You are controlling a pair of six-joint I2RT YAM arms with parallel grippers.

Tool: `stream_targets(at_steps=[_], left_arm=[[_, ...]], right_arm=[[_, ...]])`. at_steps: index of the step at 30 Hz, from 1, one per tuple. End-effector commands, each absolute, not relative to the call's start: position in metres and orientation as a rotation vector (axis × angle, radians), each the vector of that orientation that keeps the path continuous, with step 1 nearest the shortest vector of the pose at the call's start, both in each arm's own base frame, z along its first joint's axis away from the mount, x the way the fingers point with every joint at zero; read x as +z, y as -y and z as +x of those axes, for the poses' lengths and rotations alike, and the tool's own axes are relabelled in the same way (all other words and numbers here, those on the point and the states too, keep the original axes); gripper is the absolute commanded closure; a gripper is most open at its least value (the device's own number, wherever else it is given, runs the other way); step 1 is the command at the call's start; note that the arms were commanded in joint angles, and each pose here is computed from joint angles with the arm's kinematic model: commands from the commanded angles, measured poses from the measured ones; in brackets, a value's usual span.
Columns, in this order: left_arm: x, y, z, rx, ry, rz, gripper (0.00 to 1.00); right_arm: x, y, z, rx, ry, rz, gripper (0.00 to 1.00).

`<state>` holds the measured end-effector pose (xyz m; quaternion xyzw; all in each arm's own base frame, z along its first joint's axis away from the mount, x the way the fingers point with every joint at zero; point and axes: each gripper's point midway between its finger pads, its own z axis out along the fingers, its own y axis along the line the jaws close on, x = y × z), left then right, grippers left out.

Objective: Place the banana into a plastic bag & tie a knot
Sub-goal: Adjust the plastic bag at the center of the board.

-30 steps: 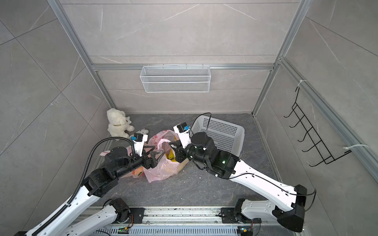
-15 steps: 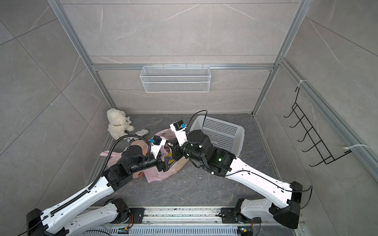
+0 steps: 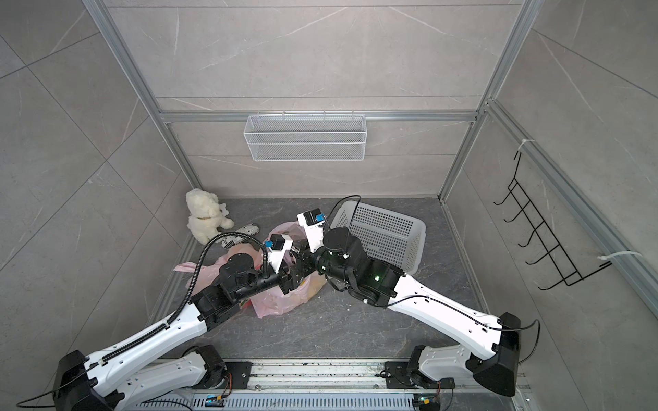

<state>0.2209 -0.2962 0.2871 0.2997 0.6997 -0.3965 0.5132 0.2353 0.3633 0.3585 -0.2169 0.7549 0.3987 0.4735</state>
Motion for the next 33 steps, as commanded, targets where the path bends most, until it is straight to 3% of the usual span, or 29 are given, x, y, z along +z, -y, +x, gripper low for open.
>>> stream_targets(at_steps=[1,9,16,18,21,26,33], left_arm=[[0.31,0.298,0.231,-0.952,-1.639,0.659,0.72],[0.298,0.285,0.228,-0.92,-1.665,0.631,0.99],[0.287,0.275,0.226,-0.883,-1.708,0.634,1.0],[0.285,0.27,0.228,-0.869,-1.716,0.623,1.0],[0.287,0.265,0.228,-0.871,-1.716,0.608,1.0],[0.289,0.263,0.228,-0.878,-1.717,0.612,1.0],[0.289,0.264,0.226,-0.882,-1.723,0.622,1.0]], right_arm=[[0.38,-0.366,0.228,1.103,-1.783,-0.458,1.0],[0.371,-0.343,0.234,1.005,-1.811,-0.381,1.0],[0.366,-0.306,0.231,0.784,-1.83,-0.462,0.52],[0.356,-0.294,0.229,0.68,-1.853,-0.531,0.42],[0.326,-0.273,0.235,0.519,-1.917,-0.578,0.4],[0.268,-0.27,0.231,0.469,-2.07,-0.719,0.39],[0.237,-0.278,0.231,0.454,-2.139,-0.802,0.4]])
